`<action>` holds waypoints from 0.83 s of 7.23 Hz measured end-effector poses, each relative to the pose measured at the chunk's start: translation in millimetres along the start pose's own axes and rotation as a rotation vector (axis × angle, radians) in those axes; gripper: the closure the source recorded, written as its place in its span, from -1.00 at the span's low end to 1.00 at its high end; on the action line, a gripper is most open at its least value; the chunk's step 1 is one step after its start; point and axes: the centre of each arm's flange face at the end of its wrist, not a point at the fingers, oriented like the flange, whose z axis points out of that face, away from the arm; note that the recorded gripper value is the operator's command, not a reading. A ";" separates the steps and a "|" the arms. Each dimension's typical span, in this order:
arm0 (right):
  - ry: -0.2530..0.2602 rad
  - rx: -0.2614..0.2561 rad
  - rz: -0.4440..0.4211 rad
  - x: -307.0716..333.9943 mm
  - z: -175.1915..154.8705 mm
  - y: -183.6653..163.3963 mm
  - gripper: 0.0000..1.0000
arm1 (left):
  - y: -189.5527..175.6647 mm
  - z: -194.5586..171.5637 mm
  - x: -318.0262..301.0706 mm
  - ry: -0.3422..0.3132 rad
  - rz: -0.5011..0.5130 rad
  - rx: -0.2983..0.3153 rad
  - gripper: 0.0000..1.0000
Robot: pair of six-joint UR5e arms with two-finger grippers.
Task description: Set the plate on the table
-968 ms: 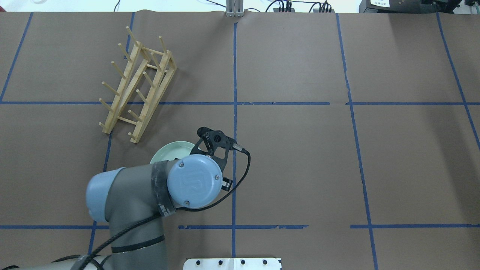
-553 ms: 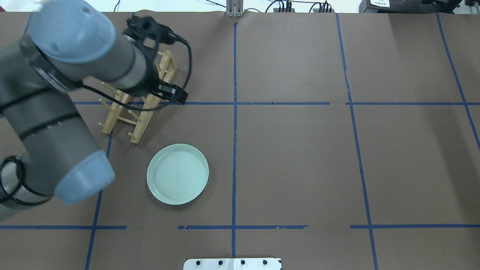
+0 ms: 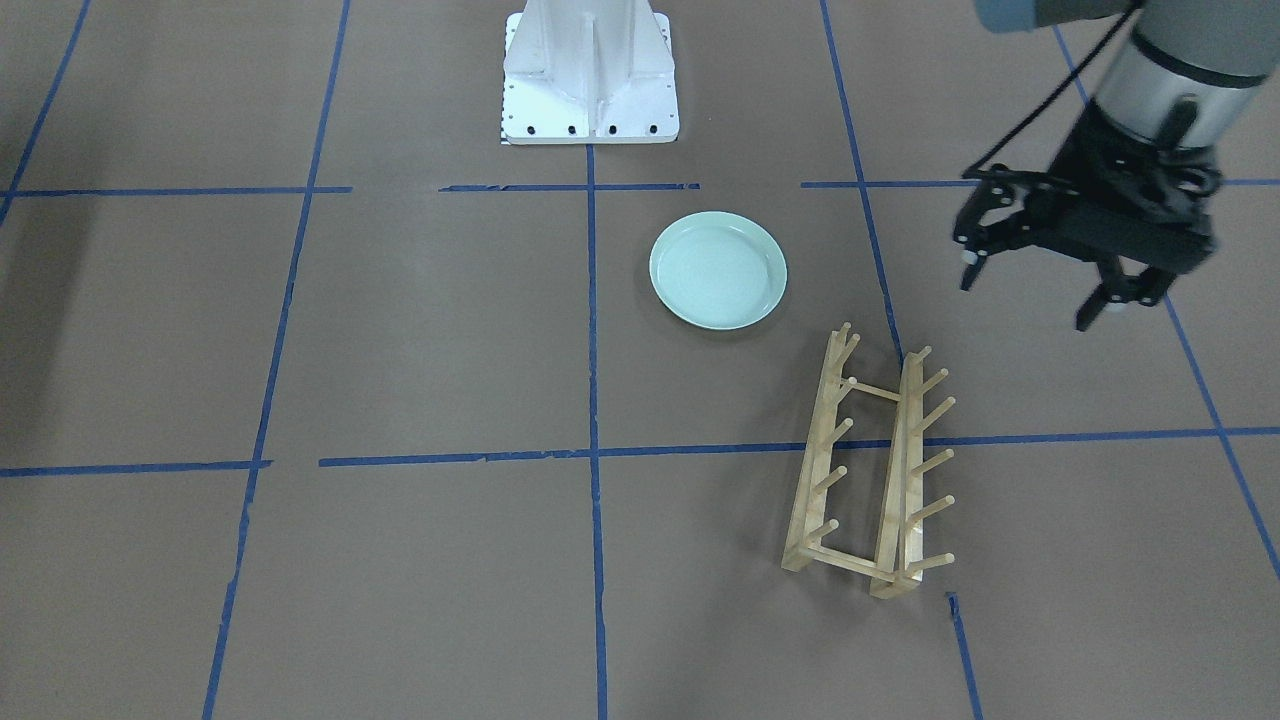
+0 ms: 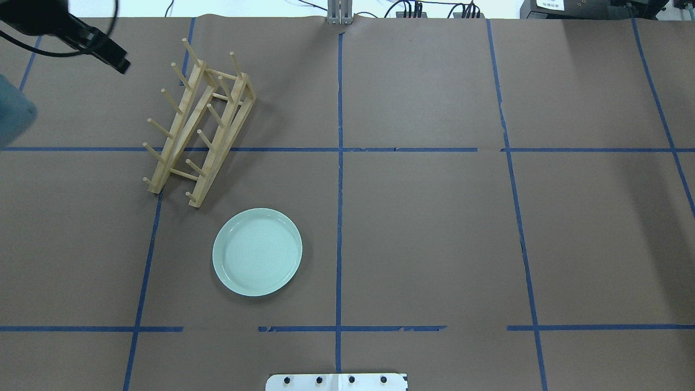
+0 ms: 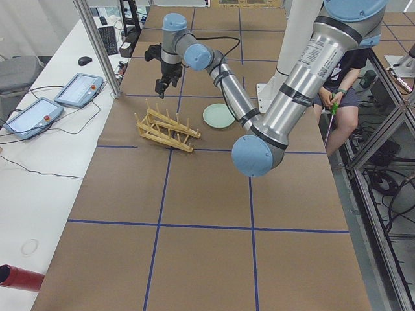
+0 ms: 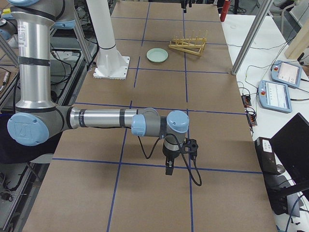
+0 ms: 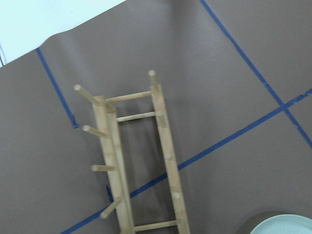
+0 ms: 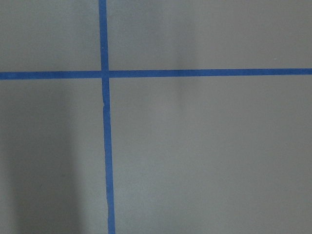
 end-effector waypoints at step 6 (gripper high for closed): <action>0.000 0.000 0.001 0.2 -0.1 0.0 -1.00 | 295.8 41.6 -325.0 0.046 -0.335 -0.215 -1.00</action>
